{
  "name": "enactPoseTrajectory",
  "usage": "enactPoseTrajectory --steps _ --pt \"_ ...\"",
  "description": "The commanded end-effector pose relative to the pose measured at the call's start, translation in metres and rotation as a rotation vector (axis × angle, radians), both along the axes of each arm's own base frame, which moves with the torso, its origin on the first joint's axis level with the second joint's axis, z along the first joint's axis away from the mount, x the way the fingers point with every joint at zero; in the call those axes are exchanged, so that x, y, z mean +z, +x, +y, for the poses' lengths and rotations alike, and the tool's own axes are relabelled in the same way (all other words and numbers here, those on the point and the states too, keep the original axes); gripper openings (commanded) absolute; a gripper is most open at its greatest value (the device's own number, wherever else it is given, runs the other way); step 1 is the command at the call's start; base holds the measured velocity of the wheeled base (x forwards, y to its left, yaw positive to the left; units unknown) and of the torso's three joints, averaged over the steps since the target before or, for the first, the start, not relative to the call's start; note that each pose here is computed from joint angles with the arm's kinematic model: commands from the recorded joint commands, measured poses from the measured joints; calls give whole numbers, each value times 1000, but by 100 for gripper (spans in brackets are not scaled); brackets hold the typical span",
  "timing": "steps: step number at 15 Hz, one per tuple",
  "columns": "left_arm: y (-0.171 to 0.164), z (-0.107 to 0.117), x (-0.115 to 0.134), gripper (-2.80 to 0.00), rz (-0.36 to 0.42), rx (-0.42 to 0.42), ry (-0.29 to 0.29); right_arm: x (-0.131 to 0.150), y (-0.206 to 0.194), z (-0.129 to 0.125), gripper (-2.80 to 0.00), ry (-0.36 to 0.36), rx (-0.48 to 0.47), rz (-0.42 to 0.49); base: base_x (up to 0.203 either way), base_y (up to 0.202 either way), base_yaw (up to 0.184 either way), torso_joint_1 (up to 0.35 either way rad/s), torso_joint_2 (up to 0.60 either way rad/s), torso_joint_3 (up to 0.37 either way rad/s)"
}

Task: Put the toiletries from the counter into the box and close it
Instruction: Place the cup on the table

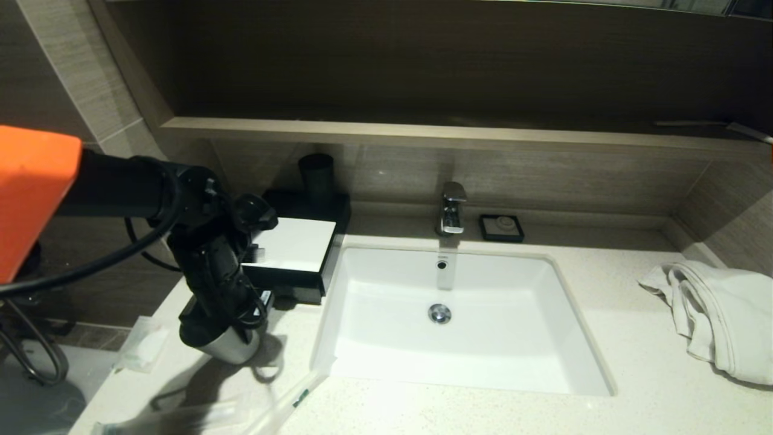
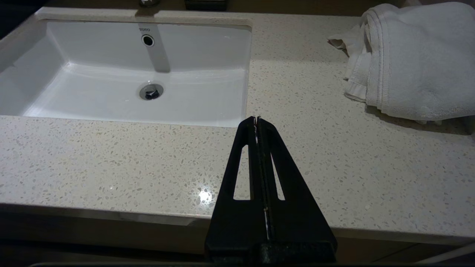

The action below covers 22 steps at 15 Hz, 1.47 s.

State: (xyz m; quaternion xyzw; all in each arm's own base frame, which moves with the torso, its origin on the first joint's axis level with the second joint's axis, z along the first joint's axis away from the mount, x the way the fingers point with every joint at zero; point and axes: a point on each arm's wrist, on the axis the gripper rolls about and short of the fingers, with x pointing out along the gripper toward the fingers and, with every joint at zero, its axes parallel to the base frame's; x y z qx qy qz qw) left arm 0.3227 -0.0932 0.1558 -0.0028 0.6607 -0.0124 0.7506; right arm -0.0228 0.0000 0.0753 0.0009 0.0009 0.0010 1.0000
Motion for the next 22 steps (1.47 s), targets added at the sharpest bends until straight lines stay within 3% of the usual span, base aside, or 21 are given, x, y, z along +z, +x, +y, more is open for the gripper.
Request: enactPoseTrajectory --steps 1,2,3,9,12,16,21,22 --pt "0 -3 1 -280 0 -4 3 0 0 0 -280 0 0 0 0 0 0 0 0 0" --pt "1 -3 1 -280 -3 -10 5 0 0 0 -280 0 1 0 0 0 0 0 0 0" --pt "0 -4 2 0 7 -27 12 0 0 0 -280 0 1 0 0 0 0 0 0 0" --pt "-3 -4 4 0 7 -54 19 0 0 0 -280 0 0 0 0 0 0 0 0 0" --pt "-6 -3 17 0 -36 -54 7 0 0 0 -280 0 0 0 0 0 0 0 0 0" --pt "-23 0 56 0 -159 -61 -27 0 0 0 -280 0 0 0 0 0 0 0 0 0" --pt "-78 9 117 0 -356 -88 -91 0 0 0 -280 0 -1 0 0 0 0 0 0 0" --pt "-91 13 126 -280 -388 -90 -104 0 0 0 -280 0 0 0 0 0 0 0 0 0"
